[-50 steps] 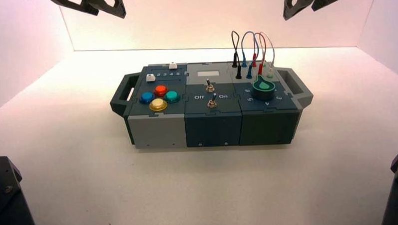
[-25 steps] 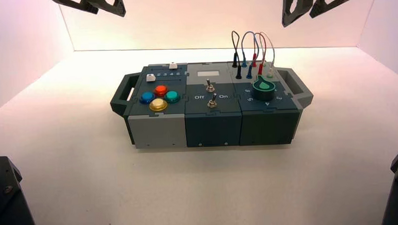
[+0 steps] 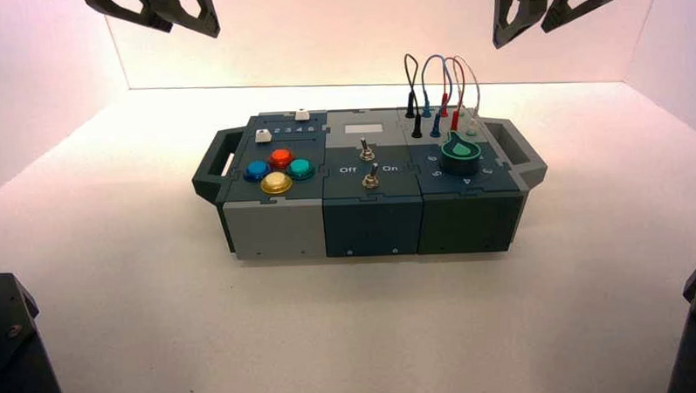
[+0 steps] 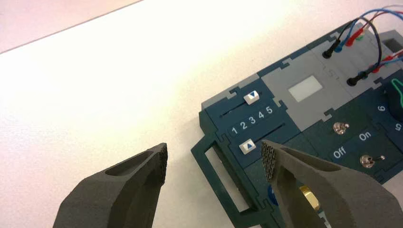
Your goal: Close both grippers.
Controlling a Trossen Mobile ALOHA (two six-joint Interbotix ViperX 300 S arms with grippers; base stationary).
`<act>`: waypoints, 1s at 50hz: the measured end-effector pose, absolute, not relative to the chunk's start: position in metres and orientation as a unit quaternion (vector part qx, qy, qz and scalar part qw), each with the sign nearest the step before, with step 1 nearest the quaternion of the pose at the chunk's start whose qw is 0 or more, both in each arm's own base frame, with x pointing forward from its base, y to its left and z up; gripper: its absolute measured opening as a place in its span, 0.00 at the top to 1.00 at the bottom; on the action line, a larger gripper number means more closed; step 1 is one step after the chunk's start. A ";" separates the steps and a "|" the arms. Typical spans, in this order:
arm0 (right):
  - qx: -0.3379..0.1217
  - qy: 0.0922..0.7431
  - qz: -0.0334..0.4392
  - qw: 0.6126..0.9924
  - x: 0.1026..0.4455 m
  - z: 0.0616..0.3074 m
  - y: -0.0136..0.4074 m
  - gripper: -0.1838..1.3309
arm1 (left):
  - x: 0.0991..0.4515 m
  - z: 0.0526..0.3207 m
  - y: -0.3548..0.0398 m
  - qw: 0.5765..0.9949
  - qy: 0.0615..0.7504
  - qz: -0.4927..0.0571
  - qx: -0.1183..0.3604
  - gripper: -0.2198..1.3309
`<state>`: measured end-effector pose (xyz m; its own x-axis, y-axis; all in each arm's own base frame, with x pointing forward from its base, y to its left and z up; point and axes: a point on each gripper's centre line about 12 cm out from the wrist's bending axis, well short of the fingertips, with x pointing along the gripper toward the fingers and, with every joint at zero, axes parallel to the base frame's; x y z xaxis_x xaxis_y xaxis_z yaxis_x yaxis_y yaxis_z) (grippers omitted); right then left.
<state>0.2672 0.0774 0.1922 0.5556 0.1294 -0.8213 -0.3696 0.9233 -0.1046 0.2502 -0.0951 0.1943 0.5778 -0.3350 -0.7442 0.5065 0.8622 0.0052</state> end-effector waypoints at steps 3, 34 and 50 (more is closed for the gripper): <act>-0.133 0.450 0.144 0.871 0.267 0.192 0.078 0.00 | 0.250 0.194 -0.095 0.881 0.393 -0.239 0.109 0.00; -0.134 0.454 0.143 0.869 0.266 0.191 0.078 0.08 | 0.250 0.192 -0.095 0.878 0.397 -0.243 0.115 0.25; -0.136 0.465 0.142 0.863 0.264 0.190 0.077 0.62 | 0.246 0.189 -0.096 0.868 0.408 -0.253 0.125 0.87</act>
